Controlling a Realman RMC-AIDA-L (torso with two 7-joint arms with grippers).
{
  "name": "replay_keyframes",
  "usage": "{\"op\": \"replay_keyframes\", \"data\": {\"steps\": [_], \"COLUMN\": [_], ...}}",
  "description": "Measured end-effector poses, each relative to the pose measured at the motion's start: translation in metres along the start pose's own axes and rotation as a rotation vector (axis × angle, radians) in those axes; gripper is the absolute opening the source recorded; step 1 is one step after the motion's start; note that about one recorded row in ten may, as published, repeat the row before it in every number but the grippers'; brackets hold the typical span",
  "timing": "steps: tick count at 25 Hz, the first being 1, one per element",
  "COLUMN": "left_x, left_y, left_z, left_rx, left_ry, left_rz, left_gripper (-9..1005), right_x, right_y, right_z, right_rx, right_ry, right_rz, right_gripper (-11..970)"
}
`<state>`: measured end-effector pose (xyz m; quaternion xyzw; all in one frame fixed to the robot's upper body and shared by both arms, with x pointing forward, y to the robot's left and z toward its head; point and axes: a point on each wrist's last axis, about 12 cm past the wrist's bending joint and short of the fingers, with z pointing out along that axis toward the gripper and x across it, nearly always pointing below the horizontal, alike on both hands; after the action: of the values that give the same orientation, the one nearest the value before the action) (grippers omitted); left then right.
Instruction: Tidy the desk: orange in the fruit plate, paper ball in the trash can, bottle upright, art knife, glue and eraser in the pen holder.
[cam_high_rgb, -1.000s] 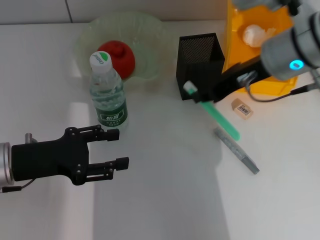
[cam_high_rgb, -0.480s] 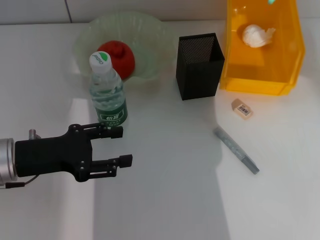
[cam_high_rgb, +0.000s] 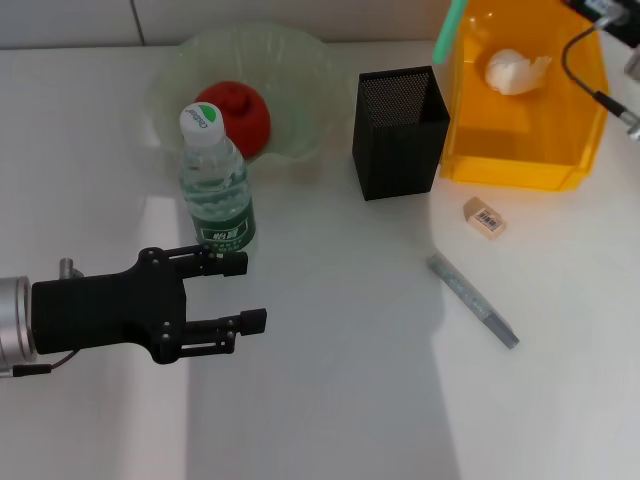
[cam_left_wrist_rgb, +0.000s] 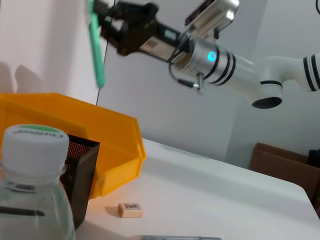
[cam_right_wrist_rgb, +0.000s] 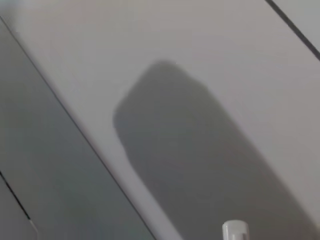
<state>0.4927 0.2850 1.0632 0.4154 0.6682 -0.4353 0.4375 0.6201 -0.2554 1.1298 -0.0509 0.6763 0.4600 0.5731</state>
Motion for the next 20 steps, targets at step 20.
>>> {"op": "replay_keyframes", "data": {"steps": [20], "left_x": [-0.001], "left_y": [0.001], "left_z": [0.003], "left_rx": [0.002], "left_ry": [0.001], "left_rz": [0.007], "left_gripper": [729], "right_x": [0.04], "right_y": [0.0], "right_z": [0.024], "right_rx": [0.076], "right_ry": [0.228], "right_rz": [-0.079], "right_gripper": [232]}}
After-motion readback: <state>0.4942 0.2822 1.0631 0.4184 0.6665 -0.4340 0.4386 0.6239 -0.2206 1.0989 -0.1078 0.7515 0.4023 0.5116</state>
